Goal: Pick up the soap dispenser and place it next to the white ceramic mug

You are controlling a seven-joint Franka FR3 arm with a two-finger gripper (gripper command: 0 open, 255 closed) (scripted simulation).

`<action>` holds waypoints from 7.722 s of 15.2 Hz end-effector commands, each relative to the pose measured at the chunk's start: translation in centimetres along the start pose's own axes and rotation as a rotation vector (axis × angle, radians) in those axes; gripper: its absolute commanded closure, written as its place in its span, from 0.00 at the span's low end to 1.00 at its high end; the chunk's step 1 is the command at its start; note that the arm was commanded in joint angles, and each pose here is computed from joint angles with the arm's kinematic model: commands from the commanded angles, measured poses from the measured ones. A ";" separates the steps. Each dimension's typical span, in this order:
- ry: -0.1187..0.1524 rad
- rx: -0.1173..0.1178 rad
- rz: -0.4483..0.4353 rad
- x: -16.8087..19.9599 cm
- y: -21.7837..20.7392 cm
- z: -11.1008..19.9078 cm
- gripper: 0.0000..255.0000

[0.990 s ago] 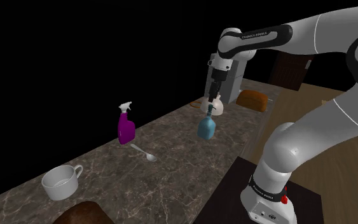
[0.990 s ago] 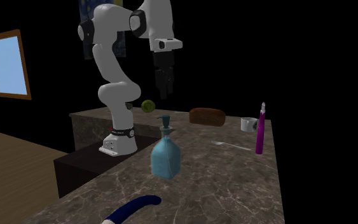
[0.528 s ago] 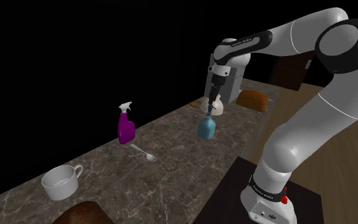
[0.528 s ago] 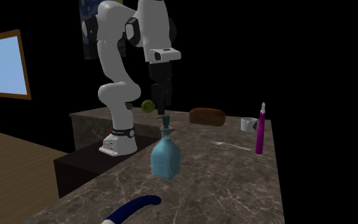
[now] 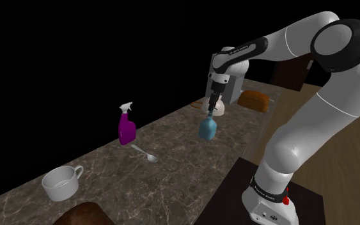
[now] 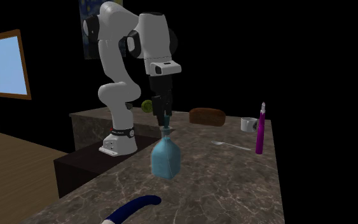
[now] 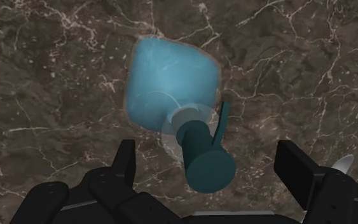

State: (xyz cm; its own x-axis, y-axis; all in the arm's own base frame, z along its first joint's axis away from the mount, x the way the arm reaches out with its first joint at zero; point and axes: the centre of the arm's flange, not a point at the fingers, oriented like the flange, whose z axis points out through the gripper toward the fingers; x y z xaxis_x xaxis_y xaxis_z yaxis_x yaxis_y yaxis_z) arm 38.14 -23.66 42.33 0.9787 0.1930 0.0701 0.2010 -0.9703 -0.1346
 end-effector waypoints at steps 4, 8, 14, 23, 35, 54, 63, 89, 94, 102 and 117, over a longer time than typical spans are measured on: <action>0.001 0.000 0.000 0.0 0.0 0.1 0.00; 0.000 0.000 0.000 0.0 0.0 0.1 1.00; 0.000 0.000 0.000 0.0 0.0 0.1 1.00; 0.001 0.000 0.000 0.3 -0.5 -3.5 1.00; 0.001 0.000 0.000 0.7 -1.3 -9.8 1.00; 0.001 0.000 0.000 1.4 -2.7 -19.7 1.00; 0.001 0.000 0.000 1.8 -3.3 -24.4 1.00; 0.001 0.000 0.000 8.9 -22.5 -21.7 1.00; 0.001 0.000 0.000 11.0 -28.3 -19.3 1.00; 0.001 0.000 0.000 14.4 -37.5 -15.4 1.00; 0.001 0.000 0.000 20.8 -54.8 -8.3 1.00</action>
State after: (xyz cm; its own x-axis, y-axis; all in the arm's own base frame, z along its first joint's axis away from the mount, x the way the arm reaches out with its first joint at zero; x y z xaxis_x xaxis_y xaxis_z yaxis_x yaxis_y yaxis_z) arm 46.97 30.89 59.88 0.9784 0.1945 0.0702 0.2024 -0.9702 -0.1333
